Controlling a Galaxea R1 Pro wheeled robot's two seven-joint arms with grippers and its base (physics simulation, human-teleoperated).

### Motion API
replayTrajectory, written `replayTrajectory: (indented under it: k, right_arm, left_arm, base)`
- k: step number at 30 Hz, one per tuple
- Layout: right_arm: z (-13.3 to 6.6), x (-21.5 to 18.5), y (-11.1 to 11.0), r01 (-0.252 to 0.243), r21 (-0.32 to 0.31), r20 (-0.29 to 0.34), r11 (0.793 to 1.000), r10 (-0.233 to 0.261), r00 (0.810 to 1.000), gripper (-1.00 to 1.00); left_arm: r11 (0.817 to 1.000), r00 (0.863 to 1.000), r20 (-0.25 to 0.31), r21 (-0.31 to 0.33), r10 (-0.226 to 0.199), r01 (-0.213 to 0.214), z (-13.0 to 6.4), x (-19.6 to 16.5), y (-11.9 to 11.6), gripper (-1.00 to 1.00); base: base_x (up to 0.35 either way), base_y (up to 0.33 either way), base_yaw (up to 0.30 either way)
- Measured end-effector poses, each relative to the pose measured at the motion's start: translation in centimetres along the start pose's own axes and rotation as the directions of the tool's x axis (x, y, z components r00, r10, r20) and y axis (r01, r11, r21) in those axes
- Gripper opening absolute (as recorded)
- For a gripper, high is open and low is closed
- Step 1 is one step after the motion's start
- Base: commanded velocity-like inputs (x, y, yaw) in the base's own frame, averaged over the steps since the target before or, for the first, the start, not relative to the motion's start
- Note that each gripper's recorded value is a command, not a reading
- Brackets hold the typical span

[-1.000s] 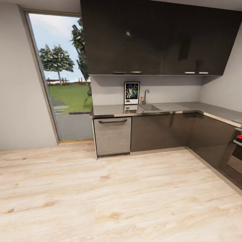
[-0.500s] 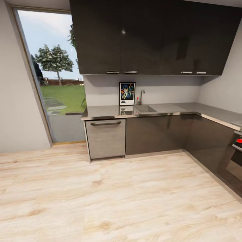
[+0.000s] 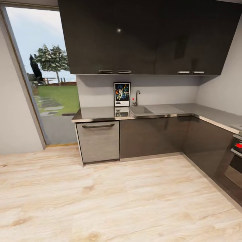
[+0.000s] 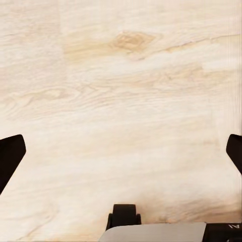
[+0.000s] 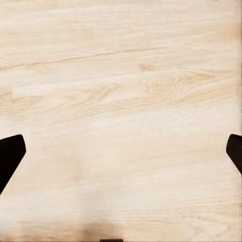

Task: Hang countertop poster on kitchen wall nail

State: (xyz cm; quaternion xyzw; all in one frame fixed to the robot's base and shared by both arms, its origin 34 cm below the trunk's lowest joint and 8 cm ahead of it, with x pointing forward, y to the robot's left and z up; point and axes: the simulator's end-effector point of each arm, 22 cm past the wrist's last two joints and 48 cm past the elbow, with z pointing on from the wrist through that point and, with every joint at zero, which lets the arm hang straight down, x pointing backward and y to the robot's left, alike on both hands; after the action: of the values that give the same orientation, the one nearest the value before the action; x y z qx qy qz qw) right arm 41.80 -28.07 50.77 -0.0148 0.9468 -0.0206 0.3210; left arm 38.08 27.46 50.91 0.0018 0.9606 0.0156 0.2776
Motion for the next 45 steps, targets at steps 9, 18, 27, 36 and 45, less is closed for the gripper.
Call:
replayTrajectory:
  k: [9, 18, 27, 36, 45]
  right_arm:
    - [0.00, 0.02, 0.01, 0.000, 0.000, 0.000, 1.000, 0.000, 1.000, 1.00]
    - [0.00, 0.03, 0.20, 0.001, -0.003, -0.001, 1.000, -0.001, 1.000, 1.00]
    - [-0.01, 0.05, 0.27, 0.001, -0.004, -0.001, 1.000, -0.001, 1.000, 1.00]
    - [-0.02, 0.07, 0.02, 0.000, 0.000, -0.001, 1.000, 0.000, 1.000, 1.00]
    - [-0.02, 0.06, 0.08, 0.000, -0.001, -0.001, 1.000, 0.000, 1.000, 1.00]
  left_arm:
    - [1.000, 1.000, -0.001, 0.000, 0.001, -0.001, 0.00, 0.02, -0.01, 1.00]
    - [1.000, 1.000, -0.001, -0.001, 0.000, 0.000, -0.01, 0.03, 0.03, 1.00]
    - [1.000, 1.000, 0.000, -0.001, 0.000, 0.000, -0.01, 0.01, 0.04, 1.00]
    - [1.000, 1.000, -0.001, -0.001, 0.000, 0.000, -0.01, 0.01, 0.04, 1.00]
    - [1.000, 1.000, 0.000, -0.001, 0.000, 0.000, -0.01, 0.00, 0.03, 1.00]
  base:
    - [0.229, -0.268, 0.000]
    - [0.243, -0.245, 0.194]
    - [0.291, -0.158, 0.238]
    - [0.314, -0.120, 0.031]
    - [0.315, -0.140, 0.001]
